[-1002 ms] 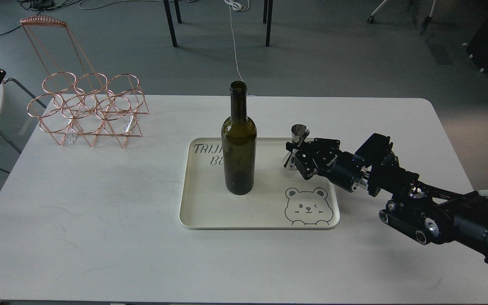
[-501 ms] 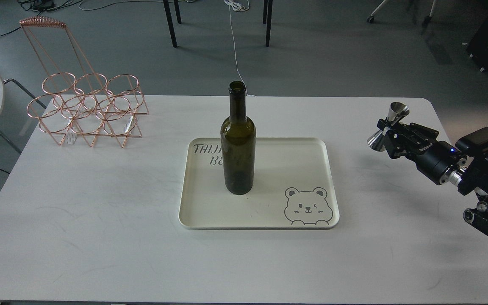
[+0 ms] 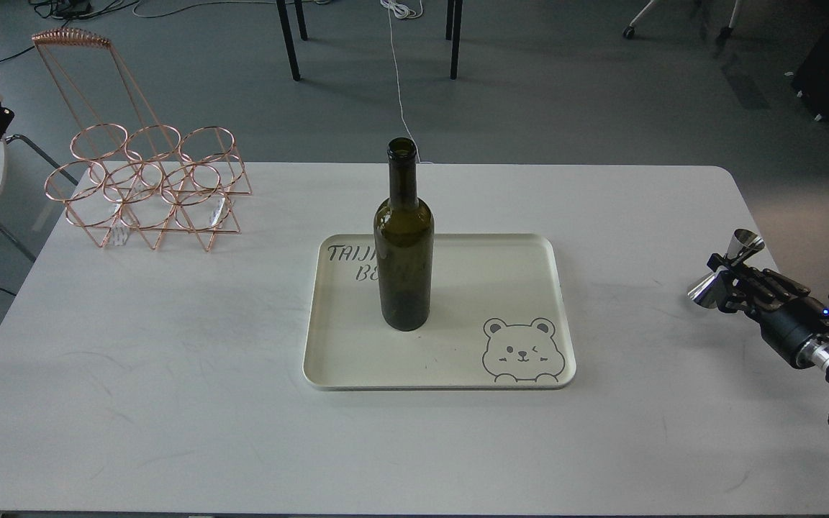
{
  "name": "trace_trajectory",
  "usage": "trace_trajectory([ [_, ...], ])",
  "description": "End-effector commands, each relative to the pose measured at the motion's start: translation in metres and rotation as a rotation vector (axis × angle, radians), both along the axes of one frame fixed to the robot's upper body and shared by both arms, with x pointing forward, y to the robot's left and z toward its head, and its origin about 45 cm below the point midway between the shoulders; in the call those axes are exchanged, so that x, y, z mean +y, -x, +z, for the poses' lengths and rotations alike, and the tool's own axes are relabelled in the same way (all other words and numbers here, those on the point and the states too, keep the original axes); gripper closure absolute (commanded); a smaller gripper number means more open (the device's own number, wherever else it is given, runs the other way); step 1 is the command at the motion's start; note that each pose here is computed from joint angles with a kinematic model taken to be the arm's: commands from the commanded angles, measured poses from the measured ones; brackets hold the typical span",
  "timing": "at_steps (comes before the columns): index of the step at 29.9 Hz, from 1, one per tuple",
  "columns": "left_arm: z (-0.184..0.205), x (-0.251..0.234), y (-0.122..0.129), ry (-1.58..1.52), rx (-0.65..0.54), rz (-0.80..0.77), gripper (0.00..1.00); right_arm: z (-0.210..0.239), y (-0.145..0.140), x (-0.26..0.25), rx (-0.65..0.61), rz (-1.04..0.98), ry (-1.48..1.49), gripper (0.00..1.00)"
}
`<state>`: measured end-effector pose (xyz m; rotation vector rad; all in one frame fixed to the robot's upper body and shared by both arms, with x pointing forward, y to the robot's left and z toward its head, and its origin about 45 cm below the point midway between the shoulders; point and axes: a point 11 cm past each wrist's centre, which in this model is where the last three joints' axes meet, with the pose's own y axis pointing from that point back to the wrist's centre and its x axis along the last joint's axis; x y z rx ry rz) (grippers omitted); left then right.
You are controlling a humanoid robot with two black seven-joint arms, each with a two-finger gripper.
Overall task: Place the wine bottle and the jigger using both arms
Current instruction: 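Carry the jigger off the tray and set it on the table beside it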
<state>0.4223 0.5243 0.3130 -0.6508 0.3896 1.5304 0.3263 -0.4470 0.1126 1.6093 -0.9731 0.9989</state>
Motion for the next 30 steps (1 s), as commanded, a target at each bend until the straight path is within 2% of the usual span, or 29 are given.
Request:
trace_trajectory([
  [1, 0.001, 0.001, 0.001, -0.003, 0.001, 0.002, 0.02, -0.003, 0.001, 0.0, 0.004, -0.003, 0.001, 0.93],
  [7, 0.002, 0.003, 0.001, -0.005, 0.001, 0.004, 0.02, -0.009, 0.004, 0.007, 0.027, 0.02, 0.004, 0.85],
  [19, 0.002, 0.004, 0.002, -0.008, 0.0, 0.006, 0.02, -0.009, 0.004, 0.013, 0.026, 0.033, -0.01, 0.61],
  [24, 0.002, 0.004, 0.002, -0.008, 0.0, 0.006, 0.02, -0.007, 0.008, 0.027, 0.031, 0.069, -0.053, 0.28],
  [26, 0.004, 0.003, 0.001, -0.007, -0.003, 0.004, 0.02, -0.003, 0.016, 0.025, 0.041, 0.079, -0.063, 0.18],
  [30, 0.01, 0.009, 0.004, -0.021, -0.007, 0.011, 0.02, 0.006, 0.042, 0.027, 0.078, 0.112, -0.101, 0.06],
])
